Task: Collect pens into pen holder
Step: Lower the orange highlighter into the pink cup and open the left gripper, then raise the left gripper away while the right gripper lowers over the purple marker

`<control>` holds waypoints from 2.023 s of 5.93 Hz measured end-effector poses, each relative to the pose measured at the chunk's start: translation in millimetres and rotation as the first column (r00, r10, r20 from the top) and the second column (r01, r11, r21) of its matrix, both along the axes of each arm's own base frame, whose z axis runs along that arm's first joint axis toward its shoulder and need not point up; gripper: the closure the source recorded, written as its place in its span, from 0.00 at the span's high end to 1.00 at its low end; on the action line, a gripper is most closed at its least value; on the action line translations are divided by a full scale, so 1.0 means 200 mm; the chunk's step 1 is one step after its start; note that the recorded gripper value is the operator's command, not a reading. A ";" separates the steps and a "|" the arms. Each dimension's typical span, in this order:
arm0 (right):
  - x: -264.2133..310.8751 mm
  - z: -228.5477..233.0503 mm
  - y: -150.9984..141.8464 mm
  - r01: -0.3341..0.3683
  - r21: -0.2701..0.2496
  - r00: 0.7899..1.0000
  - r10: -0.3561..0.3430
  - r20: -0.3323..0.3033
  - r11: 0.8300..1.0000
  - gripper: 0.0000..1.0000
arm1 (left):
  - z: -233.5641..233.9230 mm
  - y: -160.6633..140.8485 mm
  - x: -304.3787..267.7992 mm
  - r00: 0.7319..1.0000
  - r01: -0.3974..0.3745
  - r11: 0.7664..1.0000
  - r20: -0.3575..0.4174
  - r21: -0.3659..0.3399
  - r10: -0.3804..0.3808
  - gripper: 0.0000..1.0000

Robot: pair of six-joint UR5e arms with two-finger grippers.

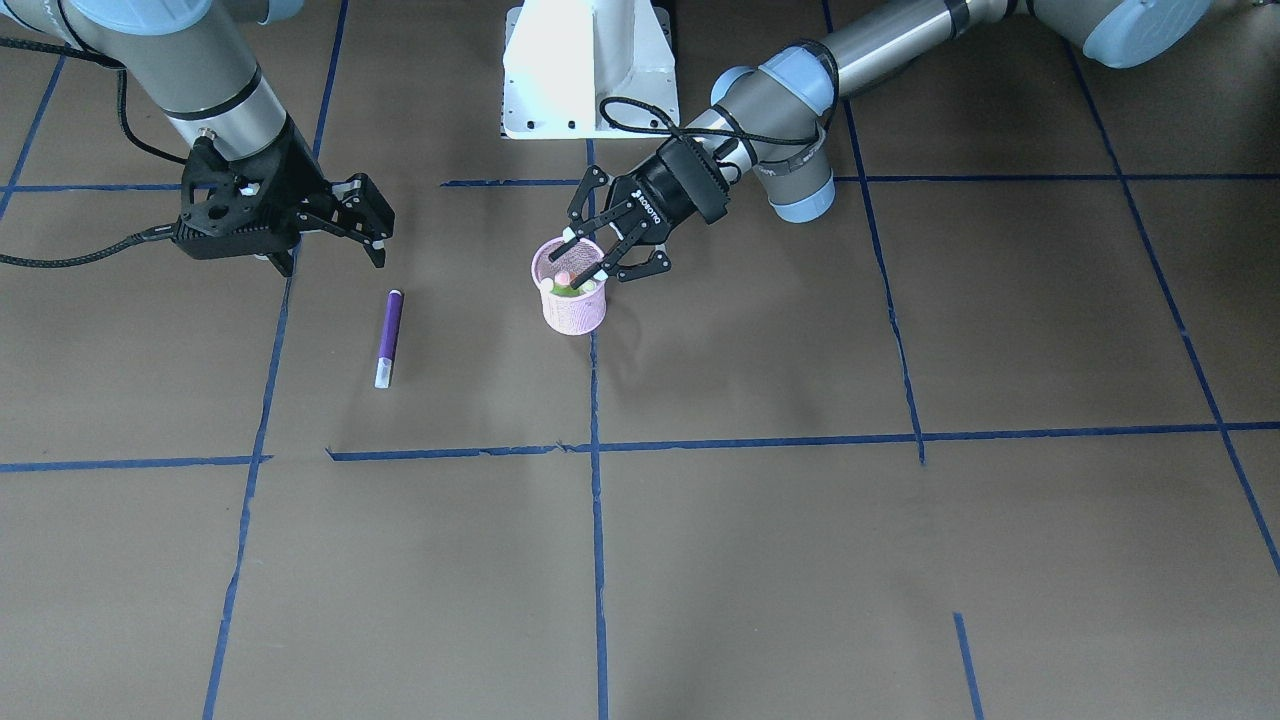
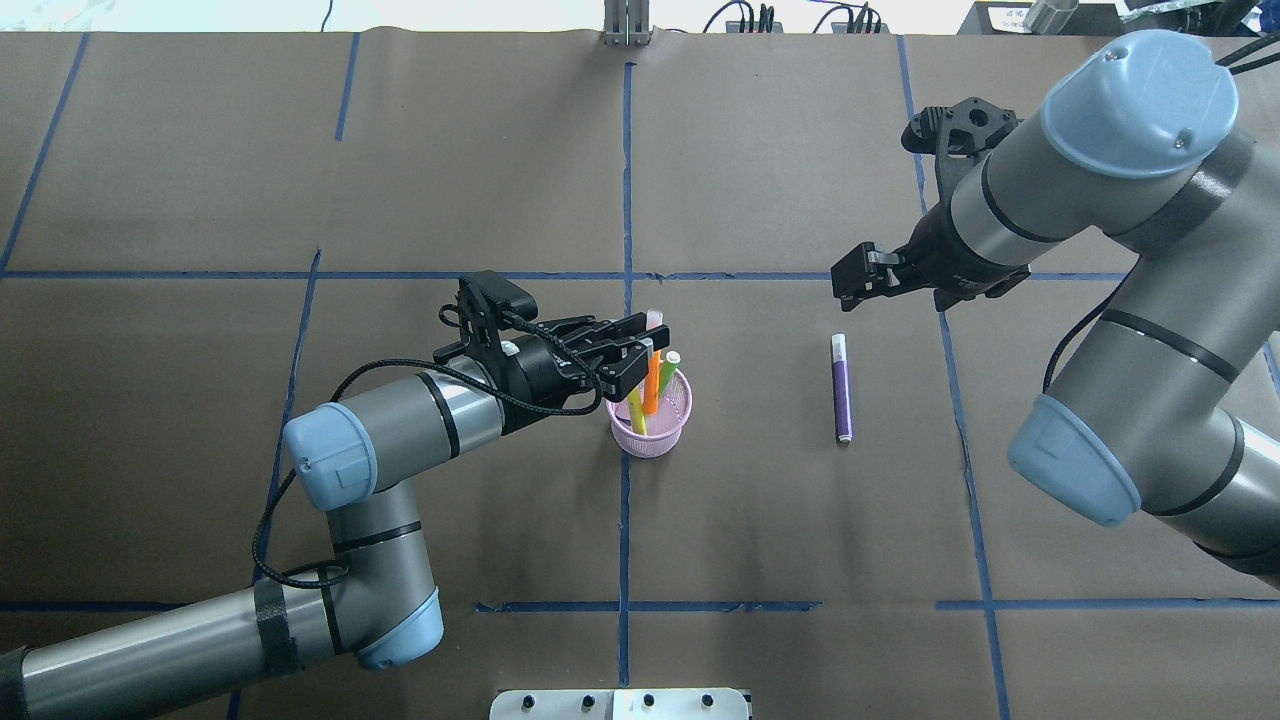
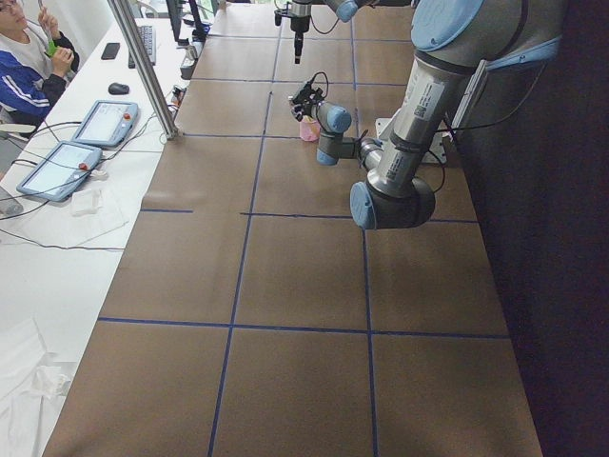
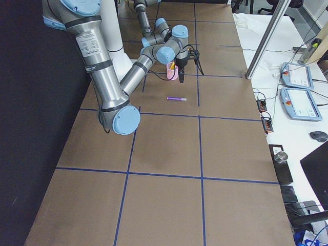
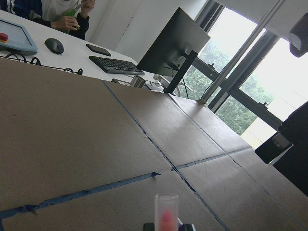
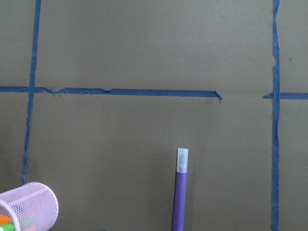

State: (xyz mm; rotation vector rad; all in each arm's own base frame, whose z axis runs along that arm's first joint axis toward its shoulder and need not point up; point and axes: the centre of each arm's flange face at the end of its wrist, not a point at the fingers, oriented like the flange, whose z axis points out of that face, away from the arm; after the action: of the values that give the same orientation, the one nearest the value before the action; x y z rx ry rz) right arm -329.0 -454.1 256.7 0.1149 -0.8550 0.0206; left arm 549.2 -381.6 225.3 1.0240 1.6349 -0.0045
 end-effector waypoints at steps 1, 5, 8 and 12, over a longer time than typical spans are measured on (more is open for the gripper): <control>-0.01 0.01 0.00 0.001 -0.002 1.000 -0.001 -0.002 1.000 1.00 | -0.03 -0.01 -0.03 1.000 0.001 1.000 -0.014 0.002 -0.001 1.00; -0.13 0.12 -0.09 -0.011 -0.065 0.999 0.008 -0.042 0.998 1.00 | -0.21 -0.32 -0.46 0.995 -0.057 0.994 0.073 -0.090 0.064 1.00; -0.41 0.28 -0.17 0.000 -0.087 0.998 -0.005 -0.060 0.996 1.00 | -0.16 -0.64 -1.24 0.911 -0.164 0.922 0.305 -0.351 0.278 1.00; -0.65 0.55 -0.14 -0.023 -0.066 0.995 0.017 -0.096 0.998 1.00 | 0.28 -0.70 -1.61 0.851 -0.146 0.891 0.405 -0.429 0.335 1.00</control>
State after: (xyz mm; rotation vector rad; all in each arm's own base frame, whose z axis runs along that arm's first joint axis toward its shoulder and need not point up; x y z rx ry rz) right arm -458.2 -482.9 367.6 0.0611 -0.7569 0.0620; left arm 226.9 -521.2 281.1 0.4551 1.2350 0.0874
